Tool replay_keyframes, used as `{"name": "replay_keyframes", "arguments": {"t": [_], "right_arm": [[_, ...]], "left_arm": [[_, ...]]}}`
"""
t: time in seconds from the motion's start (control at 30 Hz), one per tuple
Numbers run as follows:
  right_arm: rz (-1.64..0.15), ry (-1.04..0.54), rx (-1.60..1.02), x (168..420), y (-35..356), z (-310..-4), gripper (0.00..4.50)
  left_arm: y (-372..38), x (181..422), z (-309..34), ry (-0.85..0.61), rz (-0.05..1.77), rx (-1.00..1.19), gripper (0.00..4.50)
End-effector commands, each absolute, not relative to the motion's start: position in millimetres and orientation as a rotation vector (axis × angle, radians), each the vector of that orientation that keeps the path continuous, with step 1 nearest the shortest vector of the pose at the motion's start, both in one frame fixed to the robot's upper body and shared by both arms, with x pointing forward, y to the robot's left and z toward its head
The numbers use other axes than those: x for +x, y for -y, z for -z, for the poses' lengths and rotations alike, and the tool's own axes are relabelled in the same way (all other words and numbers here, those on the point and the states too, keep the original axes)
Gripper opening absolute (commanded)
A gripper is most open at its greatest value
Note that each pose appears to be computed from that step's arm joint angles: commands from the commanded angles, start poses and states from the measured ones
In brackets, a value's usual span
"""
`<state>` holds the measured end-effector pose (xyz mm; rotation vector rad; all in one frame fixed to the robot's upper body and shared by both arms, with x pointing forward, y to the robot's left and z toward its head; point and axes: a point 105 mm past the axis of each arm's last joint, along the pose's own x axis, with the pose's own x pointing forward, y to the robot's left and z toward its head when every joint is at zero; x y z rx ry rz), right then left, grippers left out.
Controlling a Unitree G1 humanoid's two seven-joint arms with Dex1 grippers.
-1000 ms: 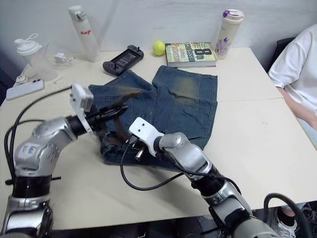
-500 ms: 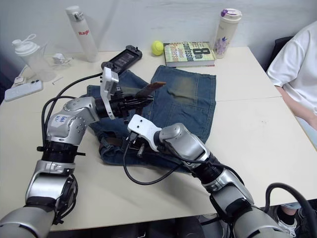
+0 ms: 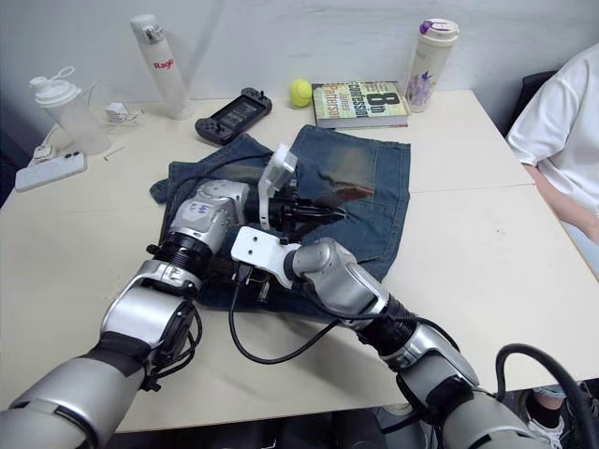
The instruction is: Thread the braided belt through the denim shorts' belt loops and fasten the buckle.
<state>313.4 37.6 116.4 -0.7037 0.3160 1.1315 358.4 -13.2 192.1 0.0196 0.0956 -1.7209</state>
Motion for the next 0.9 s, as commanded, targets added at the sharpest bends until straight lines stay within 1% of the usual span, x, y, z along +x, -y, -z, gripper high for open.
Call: {"name": "replay_keyframes", "arguments": {"t": [0.03,0.07,0.17,0.23,0.3,0.37,0.43,0.53,0.6,0.63,0.7,0.77,0.87,0.9], "right_arm": [[-1.241,-0.642,-0.682,274,-33,-40,0.04],[-1.241,-0.644,-0.676,274,-33,-40,0.04],[-1.243,-0.64,-0.672,273,-33,-40,0.04],[-1.241,-0.637,-0.661,273,-34,-41,0.04],[-1.233,-0.634,-0.656,274,-34,-41,0.04],[-1.226,-0.632,-0.653,274,-34,-41,0.04],[-1.22,-0.627,-0.65,275,-34,-42,0.04],[-1.192,-0.599,-0.642,280,-34,-45,0.04],[-1.144,-0.547,-0.636,290,-32,-53,0.04],[-1.127,-0.526,-0.632,293,-32,-56,0.04],[-1.047,-0.441,-0.601,308,-30,-75,0.04],[-0.99,-0.371,-0.54,316,-29,-94,0.04],[-0.957,-0.3,-0.431,320,-28,-116,0.04],[-0.947,-0.265,-0.38,320,-25,-128,0.04]], "left_arm": [[67,328,-228,0.066,1.93,0.106,0.0],[82,318,-230,0.088,1.986,0.124,0.0],[108,295,-235,0.141,2.088,0.159,0.0],[119,285,-238,0.171,2.124,0.166,0.0],[124,281,-239,0.189,2.135,0.157,0.0],[123,282,-240,0.205,2.124,0.154,0.0],[116,292,-245,0.234,2.065,0.156,0.0],[94,321,-258,0.288,1.889,0.153,0.0],[71,347,-264,0.318,1.71,0.183,0.0],[64,356,-266,0.327,1.65,0.191,0.0],[27,380,-270,0.345,1.468,0.212,0.0],[-1,391,-269,0.349,1.351,0.219,0.0],[-30,395,-263,0.333,1.248,0.22,0.0],[-47,395,-257,0.316,1.191,0.212,0.0]]}}
